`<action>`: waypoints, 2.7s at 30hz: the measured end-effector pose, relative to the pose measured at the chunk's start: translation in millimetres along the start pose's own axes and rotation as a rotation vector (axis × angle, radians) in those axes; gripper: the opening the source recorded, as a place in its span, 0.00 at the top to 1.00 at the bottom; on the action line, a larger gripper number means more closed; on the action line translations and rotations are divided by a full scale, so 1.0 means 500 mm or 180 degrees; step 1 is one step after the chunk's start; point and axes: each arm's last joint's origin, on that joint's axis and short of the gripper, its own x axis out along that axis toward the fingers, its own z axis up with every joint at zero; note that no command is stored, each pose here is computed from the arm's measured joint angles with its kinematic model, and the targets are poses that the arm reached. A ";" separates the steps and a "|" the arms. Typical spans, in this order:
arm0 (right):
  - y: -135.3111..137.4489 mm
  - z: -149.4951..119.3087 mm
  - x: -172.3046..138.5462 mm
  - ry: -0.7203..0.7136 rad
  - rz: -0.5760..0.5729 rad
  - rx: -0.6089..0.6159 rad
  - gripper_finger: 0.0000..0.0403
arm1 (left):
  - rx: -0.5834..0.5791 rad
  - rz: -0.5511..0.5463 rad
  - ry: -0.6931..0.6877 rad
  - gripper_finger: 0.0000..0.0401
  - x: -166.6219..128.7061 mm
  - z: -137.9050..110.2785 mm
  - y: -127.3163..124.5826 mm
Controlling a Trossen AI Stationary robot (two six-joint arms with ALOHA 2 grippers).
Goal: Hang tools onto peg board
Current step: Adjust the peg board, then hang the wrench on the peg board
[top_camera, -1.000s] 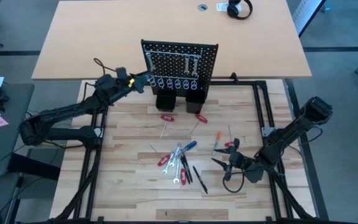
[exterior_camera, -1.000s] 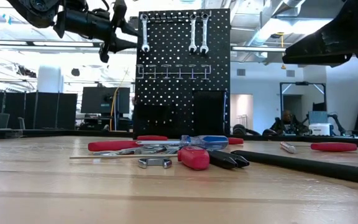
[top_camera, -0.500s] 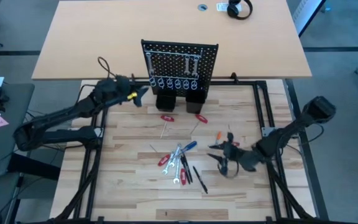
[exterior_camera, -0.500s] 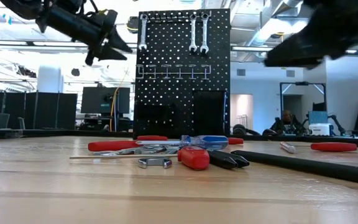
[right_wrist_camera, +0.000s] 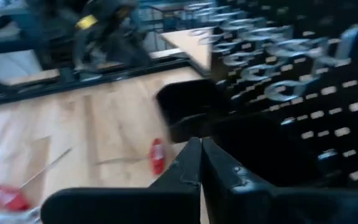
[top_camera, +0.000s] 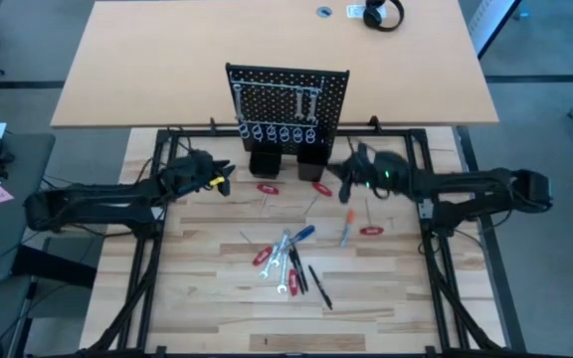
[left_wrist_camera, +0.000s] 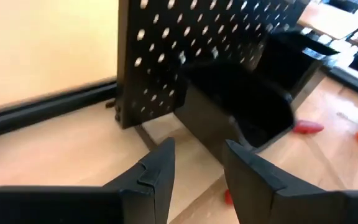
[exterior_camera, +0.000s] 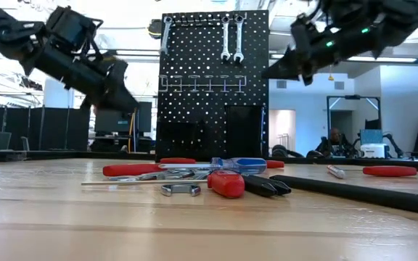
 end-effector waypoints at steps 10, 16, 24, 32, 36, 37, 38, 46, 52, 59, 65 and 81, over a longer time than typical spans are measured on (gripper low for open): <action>-0.111 0.019 0.064 0.0122 -0.0387 -0.0006 0.97 | 0.0040 -0.0021 -0.0024 0.70 0.024 -0.025 -0.006; -0.151 0.004 0.075 0.0255 -0.0590 -0.0022 0.97 | 0.0132 0.0011 -0.0041 0.70 0.030 -0.028 -0.007; -0.189 -0.014 0.084 0.0352 -0.0758 -0.0080 0.97 | 0.0320 0.0094 -0.0071 0.70 0.050 -0.039 -0.006; -0.220 -0.029 0.089 0.0399 -0.0900 -0.0128 0.97 | 0.0302 0.0251 -0.0220 0.70 0.085 -0.046 0.014; -0.228 -0.037 0.095 0.0410 -0.0895 -0.0165 0.97 | 0.0319 0.0379 -0.0135 0.70 0.113 -0.049 0.027; -0.229 -0.039 0.097 0.0416 -0.0891 -0.0173 0.97 | 0.0339 0.0408 -0.0109 0.70 0.122 -0.049 0.030; -0.230 -0.042 0.099 0.0425 -0.0891 -0.0177 0.97 | 0.0361 0.0431 -0.0084 0.70 0.130 -0.050 0.031; -0.217 -0.044 0.107 0.0427 -0.0854 -0.0332 0.97 | 0.0422 0.0605 -0.0028 0.70 0.203 -0.032 0.045; -0.216 -0.044 0.108 0.0425 -0.0848 -0.0359 0.97 | 0.0423 0.0705 0.0027 0.70 0.231 -0.015 0.060; -0.216 -0.044 0.107 0.0427 -0.0851 -0.0367 0.97 | 0.0450 0.0660 0.0056 0.70 0.238 -0.009 0.062; -0.203 -0.032 0.099 0.0421 -0.0810 -0.0460 0.97 | 0.0590 0.0639 0.0064 0.70 0.234 -0.009 0.051; 0.033 0.041 -0.013 0.0404 0.0269 -0.1015 0.97 | 0.1146 0.0585 0.0515 0.70 0.065 0.055 -0.051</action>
